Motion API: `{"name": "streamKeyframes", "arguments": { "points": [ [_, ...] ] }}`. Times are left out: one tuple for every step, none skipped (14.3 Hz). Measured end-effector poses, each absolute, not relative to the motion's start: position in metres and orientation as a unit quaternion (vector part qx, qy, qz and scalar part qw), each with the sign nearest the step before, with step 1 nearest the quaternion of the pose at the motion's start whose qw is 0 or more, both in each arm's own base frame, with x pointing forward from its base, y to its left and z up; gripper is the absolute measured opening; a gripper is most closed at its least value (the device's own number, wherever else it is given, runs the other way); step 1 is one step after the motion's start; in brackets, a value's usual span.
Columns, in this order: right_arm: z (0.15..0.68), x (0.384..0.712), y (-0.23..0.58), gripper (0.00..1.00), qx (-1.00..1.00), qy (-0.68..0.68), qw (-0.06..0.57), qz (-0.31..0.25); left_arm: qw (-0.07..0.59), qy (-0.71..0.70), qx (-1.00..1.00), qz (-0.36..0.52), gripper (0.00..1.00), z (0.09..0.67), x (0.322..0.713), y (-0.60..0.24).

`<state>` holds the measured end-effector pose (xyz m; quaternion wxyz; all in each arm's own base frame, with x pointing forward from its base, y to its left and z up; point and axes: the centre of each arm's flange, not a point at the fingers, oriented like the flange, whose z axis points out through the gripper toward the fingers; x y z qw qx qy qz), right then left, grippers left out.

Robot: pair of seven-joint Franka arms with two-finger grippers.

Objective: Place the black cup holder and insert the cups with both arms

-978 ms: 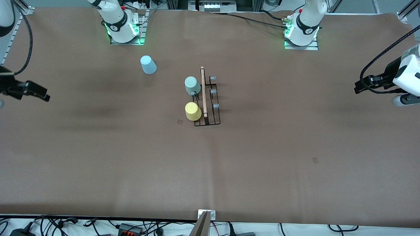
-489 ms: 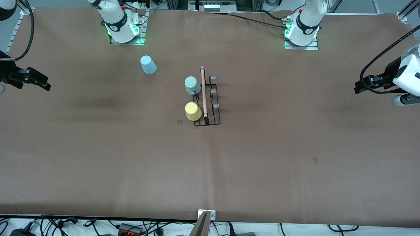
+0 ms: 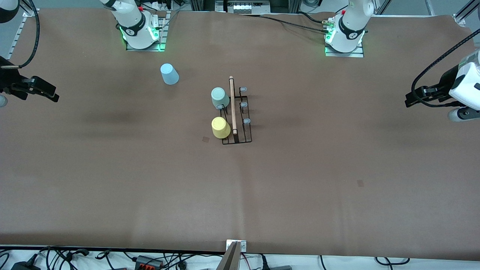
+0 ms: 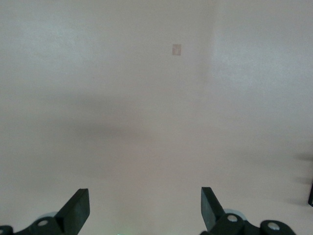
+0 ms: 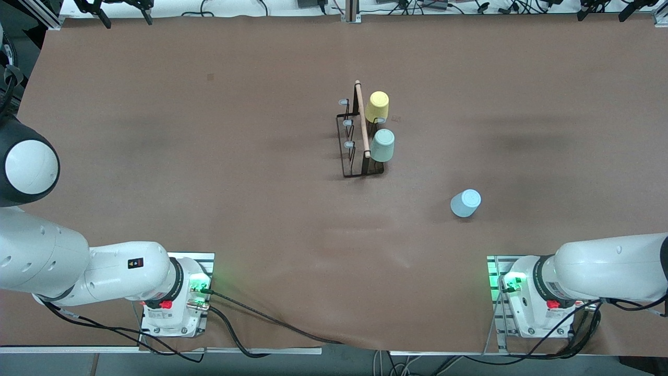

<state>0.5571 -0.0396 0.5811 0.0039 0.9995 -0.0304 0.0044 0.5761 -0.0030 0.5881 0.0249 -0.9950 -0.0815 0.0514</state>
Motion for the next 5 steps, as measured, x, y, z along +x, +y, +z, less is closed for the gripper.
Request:
{"name": "streamKeyframes", "arguments": {
  "points": [
    [0.58,0.5569,-0.0396,1.0,1.0,-0.03,0.004,0.003,0.025,-0.081,-0.995,0.051,1.0,0.5881,0.5761,-0.003],
    [0.5794,0.5567,-0.0395,1.0,1.0,-0.03,0.004,0.002,0.025,-0.081,-0.995,0.051,1.0,0.5881,0.5761,-0.003],
    [0.5793,0.5566,-0.0395,1.0,1.0,-0.03,0.004,0.002,0.025,-0.081,-0.995,0.051,1.0,0.5881,0.5761,-0.003],
    [0.5792,0.5566,-0.0395,1.0,1.0,-0.03,0.004,0.001,0.025,-0.081,-0.995,0.051,1.0,0.5881,0.5761,-0.0031],
    [0.5792,0.5566,-0.0394,1.0,1.0,-0.03,0.004,0.001,0.025,-0.081,-0.995,0.051,1.0,0.5881,0.5761,-0.003]
  ]
}}
